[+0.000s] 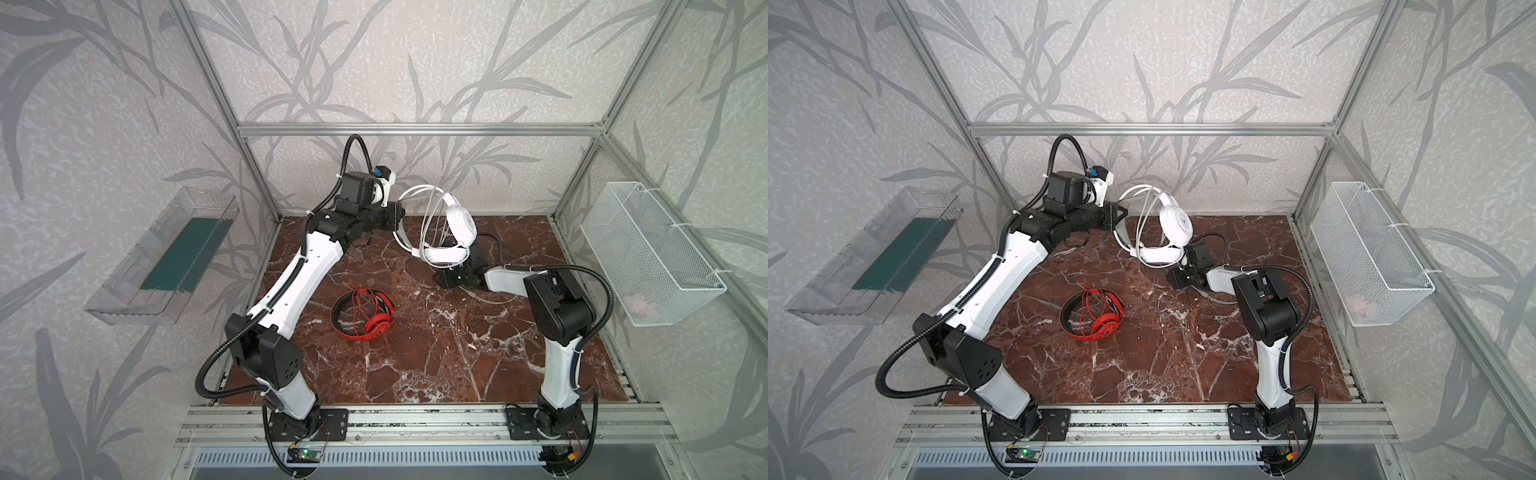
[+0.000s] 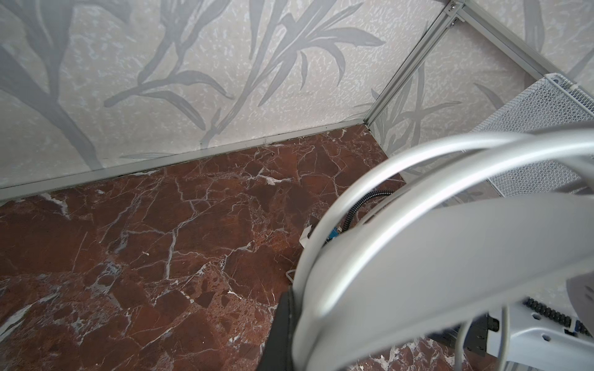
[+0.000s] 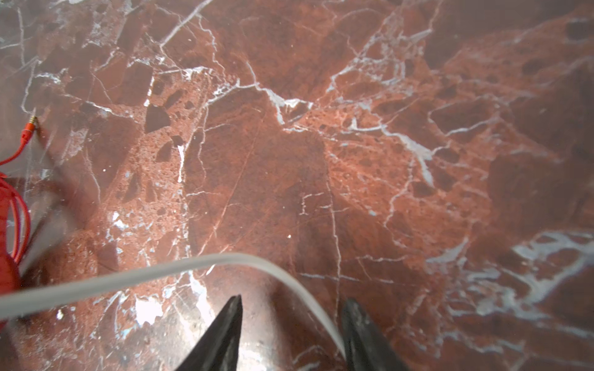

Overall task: Wrap the headphones
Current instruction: 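Reach the right gripper down to the grey cable on the table, then grasp the grey cable with the right gripper and pull it taut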

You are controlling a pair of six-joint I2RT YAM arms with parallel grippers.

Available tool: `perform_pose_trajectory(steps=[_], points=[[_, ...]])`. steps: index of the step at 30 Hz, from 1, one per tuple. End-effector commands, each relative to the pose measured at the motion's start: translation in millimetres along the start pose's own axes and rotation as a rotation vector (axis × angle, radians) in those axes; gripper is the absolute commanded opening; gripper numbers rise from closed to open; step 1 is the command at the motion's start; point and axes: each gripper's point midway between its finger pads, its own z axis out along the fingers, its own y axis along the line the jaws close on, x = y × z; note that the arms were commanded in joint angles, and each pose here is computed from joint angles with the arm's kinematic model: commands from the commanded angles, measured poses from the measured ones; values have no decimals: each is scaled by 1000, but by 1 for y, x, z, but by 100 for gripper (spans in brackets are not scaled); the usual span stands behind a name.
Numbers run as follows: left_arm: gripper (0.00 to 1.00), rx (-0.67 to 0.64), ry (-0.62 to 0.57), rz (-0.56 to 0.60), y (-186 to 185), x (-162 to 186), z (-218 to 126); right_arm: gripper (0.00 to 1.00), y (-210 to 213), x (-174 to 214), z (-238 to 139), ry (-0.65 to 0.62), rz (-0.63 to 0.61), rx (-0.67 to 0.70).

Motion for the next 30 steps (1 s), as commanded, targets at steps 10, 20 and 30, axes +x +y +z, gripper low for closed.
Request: perform_pose_trajectory(steps=[10,20,30], points=[[0,36,-106,-3,-18,-34,-33,54,-6,3,10,45,18,30],[0,35,-118,-20,-15,-38,-36,39,7,21,23,99,39,-25],[0,2,-133,-54,-1,-41,-33,3,31,46,9,60,59,-120]])
